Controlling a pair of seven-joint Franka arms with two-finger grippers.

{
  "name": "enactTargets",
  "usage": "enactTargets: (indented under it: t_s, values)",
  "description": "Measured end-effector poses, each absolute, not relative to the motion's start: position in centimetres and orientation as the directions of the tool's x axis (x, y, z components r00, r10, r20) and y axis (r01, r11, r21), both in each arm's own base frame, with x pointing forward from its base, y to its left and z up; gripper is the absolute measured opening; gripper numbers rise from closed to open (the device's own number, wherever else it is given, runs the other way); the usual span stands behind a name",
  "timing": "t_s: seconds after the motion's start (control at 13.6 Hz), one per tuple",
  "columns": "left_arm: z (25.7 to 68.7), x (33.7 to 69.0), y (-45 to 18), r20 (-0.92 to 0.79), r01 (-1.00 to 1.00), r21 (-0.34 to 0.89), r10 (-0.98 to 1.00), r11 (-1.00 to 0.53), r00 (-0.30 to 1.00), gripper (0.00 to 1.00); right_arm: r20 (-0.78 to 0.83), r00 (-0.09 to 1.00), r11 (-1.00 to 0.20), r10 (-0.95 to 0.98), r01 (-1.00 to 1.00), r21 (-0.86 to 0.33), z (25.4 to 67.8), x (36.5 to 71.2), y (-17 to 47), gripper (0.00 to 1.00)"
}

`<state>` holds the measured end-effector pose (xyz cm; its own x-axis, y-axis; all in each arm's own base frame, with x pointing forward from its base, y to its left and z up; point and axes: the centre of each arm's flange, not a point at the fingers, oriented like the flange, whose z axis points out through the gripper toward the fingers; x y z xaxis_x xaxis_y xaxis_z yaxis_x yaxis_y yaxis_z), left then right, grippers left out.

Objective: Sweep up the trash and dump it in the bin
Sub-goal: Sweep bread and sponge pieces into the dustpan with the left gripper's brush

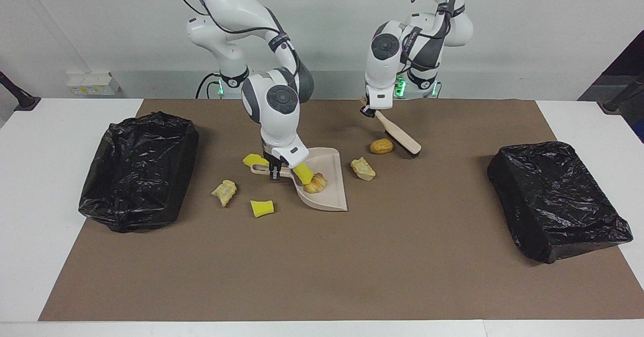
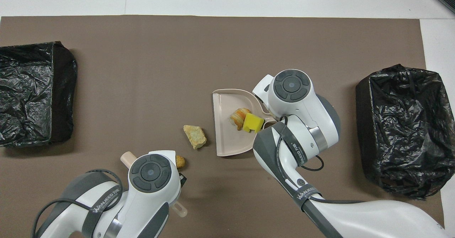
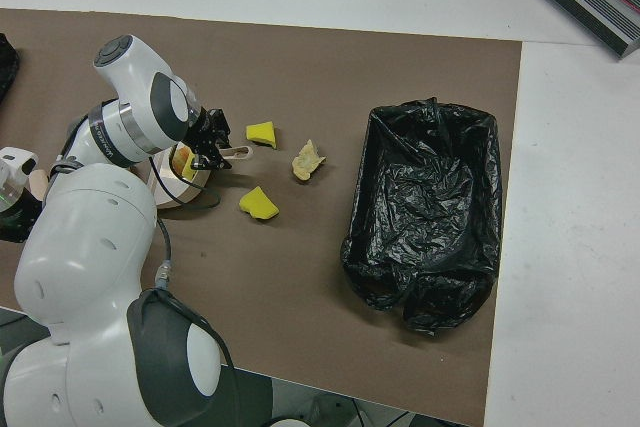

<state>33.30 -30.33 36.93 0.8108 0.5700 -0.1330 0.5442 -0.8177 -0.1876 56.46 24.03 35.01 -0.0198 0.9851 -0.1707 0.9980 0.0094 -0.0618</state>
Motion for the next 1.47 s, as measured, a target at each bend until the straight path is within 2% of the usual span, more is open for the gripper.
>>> enactTargets:
  t_s: [0.29,0.51,0.81,1.17,1.47]
  values:
    - [36.4,34.9,-31.0,-0.175,0.386,-0.065,0.391,-0.920,0.903,0.26,-0.169,-0.018,0.007,0.985,0.998,-0.062,35.0,56.4,24.2,0.31]
    - [37.0,37.4,-32.1,-0.149,0.350,0.050,0.340,-0.935,0.929,0.26,-0.169,-0.015,0.004,0.986,0.998,-0.062,35.0,56.4,24.2,0.31]
    - [36.2,40.8,-36.5,-0.120,0.242,0.183,0.223,-0.953,0.968,0.26,-0.169,-0.014,0.004,0.986,0.998,-0.062,35.0,56.4,24.2,0.31]
    - [37.2,38.4,-41.6,-0.094,0.119,0.233,0.099,-0.965,0.991,0.26,-0.170,-0.008,-0.003,0.985,0.998,-0.063,34.9,56.3,24.2,0.31]
    - [37.0,39.1,-40.6,-0.104,0.122,0.200,0.103,-0.972,0.989,0.26,-0.171,-0.005,-0.006,0.985,0.998,-0.063,34.8,56.3,24.2,0.31]
